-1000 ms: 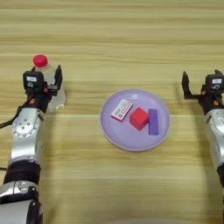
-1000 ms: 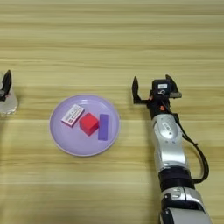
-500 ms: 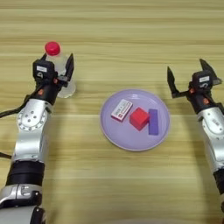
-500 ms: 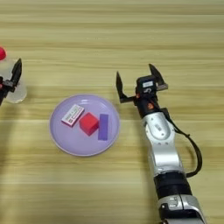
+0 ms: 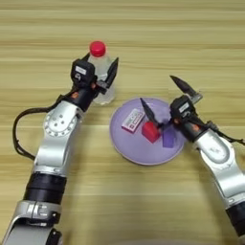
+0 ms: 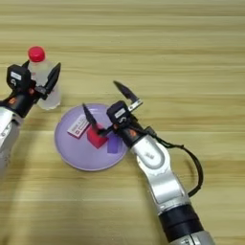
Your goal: Move the objects on the table
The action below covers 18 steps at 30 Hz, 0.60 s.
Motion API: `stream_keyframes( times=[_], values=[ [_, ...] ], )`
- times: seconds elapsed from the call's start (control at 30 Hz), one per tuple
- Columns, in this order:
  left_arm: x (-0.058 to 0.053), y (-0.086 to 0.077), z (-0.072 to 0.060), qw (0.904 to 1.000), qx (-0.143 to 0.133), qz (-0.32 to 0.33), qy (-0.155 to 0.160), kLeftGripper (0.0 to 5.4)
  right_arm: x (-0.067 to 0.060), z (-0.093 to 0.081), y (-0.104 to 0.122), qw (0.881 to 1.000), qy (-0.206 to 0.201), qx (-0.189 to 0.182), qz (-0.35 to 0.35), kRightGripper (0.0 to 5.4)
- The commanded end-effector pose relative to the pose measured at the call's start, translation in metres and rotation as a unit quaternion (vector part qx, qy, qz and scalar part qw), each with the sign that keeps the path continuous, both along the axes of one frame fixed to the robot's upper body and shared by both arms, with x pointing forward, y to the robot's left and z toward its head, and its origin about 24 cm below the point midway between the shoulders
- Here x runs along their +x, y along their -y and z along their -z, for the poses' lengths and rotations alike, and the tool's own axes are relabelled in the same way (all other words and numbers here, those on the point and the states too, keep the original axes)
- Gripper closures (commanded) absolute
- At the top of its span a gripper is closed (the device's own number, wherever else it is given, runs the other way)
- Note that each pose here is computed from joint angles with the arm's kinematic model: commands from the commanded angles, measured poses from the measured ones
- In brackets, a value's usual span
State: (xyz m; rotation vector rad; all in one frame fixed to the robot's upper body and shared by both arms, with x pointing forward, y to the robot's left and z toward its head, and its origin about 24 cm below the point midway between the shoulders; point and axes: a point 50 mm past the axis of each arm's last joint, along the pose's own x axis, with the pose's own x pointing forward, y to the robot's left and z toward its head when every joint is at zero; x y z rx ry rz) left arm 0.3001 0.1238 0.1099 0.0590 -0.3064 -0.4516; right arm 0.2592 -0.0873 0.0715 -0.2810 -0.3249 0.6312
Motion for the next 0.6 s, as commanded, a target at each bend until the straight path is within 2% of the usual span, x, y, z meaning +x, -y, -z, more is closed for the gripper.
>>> stream_keyframes(
  times=[0.03,0.23,0.6],
  values=[
    [-0.003,0.016,-0.012,0.9993,-0.001,0.031,0.023,2.33,-0.003,0.002,-0.007,1.0,-0.003,-0.017,-0.021,0.0],
    [-0.013,0.038,-0.01,0.9973,-0.003,0.071,0.019,2.33,-0.004,0.006,-0.013,0.999,-0.012,-0.017,-0.029,0.0],
    [-0.024,0.057,-0.001,0.9942,-0.007,0.107,0.0,2.33,-0.005,0.005,-0.016,0.999,-0.011,-0.015,-0.034,0.0]
  ],
)
